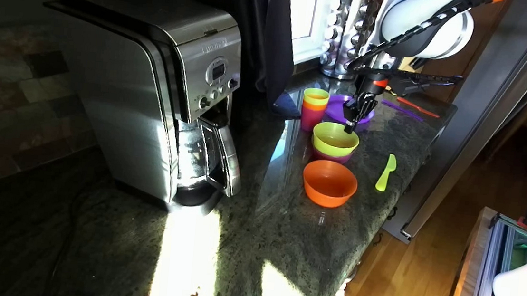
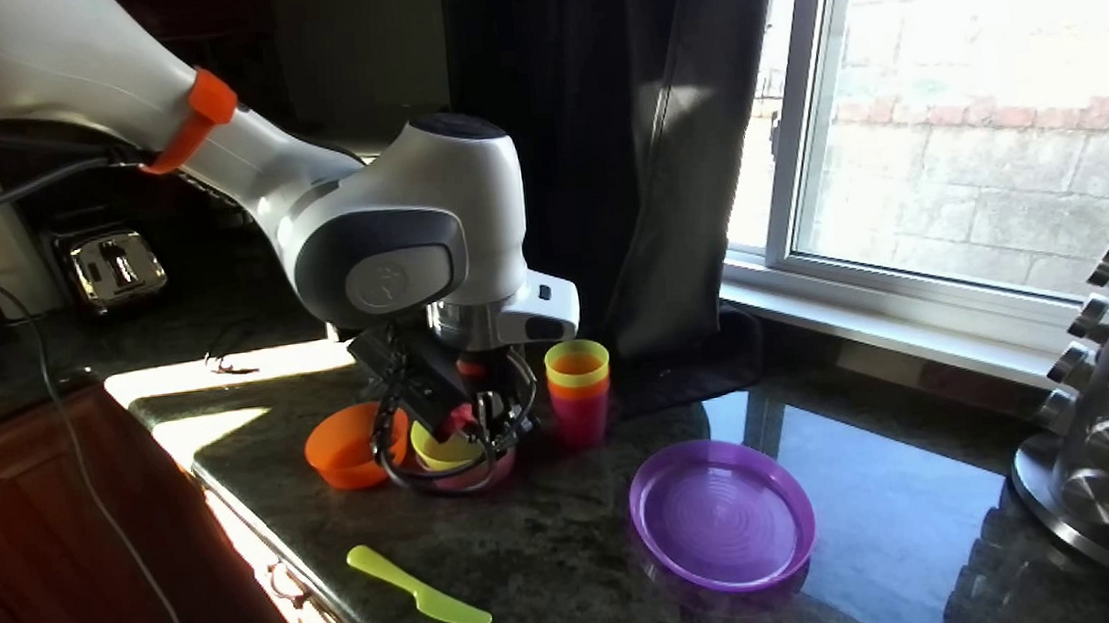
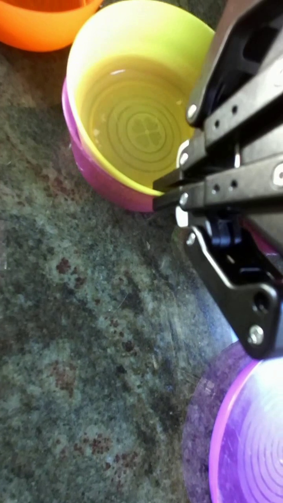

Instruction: Unstack the bowls

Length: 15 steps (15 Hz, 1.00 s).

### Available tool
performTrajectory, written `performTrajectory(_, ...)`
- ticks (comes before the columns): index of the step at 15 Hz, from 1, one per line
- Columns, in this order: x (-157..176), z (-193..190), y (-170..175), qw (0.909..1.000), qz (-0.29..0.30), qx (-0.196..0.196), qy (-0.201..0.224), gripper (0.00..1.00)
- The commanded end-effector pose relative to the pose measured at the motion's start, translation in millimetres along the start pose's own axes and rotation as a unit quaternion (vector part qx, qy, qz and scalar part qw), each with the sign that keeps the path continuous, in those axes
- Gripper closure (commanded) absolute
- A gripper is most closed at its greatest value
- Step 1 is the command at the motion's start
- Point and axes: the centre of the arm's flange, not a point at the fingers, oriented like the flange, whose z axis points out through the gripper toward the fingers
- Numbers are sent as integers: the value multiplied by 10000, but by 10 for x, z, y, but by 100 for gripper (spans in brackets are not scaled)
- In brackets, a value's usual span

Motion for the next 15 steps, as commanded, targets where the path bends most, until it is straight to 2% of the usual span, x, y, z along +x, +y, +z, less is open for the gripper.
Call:
performTrajectory(1, -98, -101, 6, 9997, -64, 238, 89, 99)
performTrajectory(11, -82, -147, 45, 9950, -315, 868, 369, 99)
performTrajectory(15, -68, -65, 89, 9964, -330, 738, 240, 99)
